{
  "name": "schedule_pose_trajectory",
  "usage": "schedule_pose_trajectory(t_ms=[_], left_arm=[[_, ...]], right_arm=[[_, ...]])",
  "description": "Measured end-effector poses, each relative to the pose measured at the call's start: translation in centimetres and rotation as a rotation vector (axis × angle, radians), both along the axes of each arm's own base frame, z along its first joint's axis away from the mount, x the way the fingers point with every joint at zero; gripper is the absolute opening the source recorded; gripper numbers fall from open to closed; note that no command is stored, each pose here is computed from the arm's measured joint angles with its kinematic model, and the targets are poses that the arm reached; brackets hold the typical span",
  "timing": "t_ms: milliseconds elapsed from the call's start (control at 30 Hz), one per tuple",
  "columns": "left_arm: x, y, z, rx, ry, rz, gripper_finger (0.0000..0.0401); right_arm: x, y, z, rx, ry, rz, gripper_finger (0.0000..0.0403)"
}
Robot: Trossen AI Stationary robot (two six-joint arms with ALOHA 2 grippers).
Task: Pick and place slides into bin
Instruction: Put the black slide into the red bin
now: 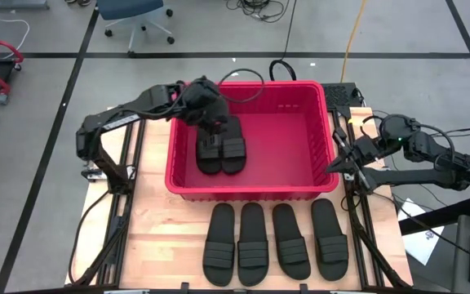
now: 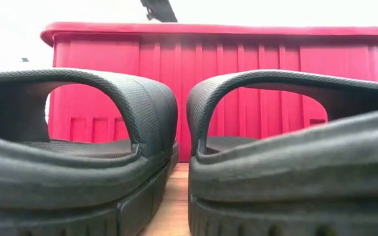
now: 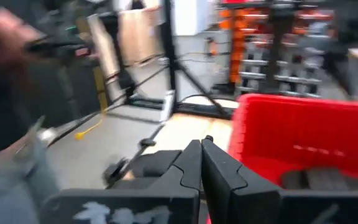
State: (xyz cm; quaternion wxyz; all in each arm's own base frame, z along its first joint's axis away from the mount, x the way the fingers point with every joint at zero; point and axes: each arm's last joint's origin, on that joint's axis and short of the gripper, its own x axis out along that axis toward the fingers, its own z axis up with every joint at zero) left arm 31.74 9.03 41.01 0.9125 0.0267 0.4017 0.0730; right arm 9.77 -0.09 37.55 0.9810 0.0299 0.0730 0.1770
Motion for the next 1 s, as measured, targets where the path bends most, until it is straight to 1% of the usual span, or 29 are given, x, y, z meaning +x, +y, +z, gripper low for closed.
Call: schedule_pose_trajectory(t_ms=[100,133,233,300,400,467,600,800,933,1000], left_arm=[[-0.6,-1.3,0.8,0.025,-0.014,-0.002,0.0122],[-0.7,-1.7,1.0,0.027,-0.020,-0.007,0.0122],[-1.2,-2.7,1.6,0.027,-0.044,-0.029,0.0122],[-1.5,-3.3,2.0,0.021,-0.059,-0.035,0.0122],[-2.0,-3.9,2.5,0.008,-0.074,-0.038,0.0122],[-2.2,-4.3,2.6,-0.005,-0.080,-0.034,0.0122],[-2.9,-5.0,3.1,-0.019,-0.086,-0.039,0.0122],[-3.9,-5.9,3.9,-0.033,-0.118,-0.051,0.0122],[-4.8,-6.2,4.5,-0.015,-0.129,-0.036,0.0122],[-5.0,-6.3,4.7,-0.004,-0.140,-0.029,0.0122]], right_arm=[[0.0,0.0,0.0,0.105,0.042,-0.032,0.0000],[0.0,0.0,-0.1,0.116,0.053,-0.023,0.0000],[-0.3,0.3,-0.3,0.128,0.080,0.080,0.0000],[-0.4,0.4,-0.5,0.163,0.112,0.132,0.0000],[-0.5,0.6,-0.7,0.252,0.179,0.171,0.0000],[-0.6,0.6,-0.7,0.286,0.202,0.178,0.0000],[-0.8,0.8,-0.2,0.281,0.207,0.184,0.0000],[-1.1,1.1,1.4,0.249,0.182,0.158,0.0000],[-1.0,1.3,2.4,0.223,0.249,0.146,0.0000],[-1.0,1.4,2.8,0.221,0.319,0.136,0.0000]])
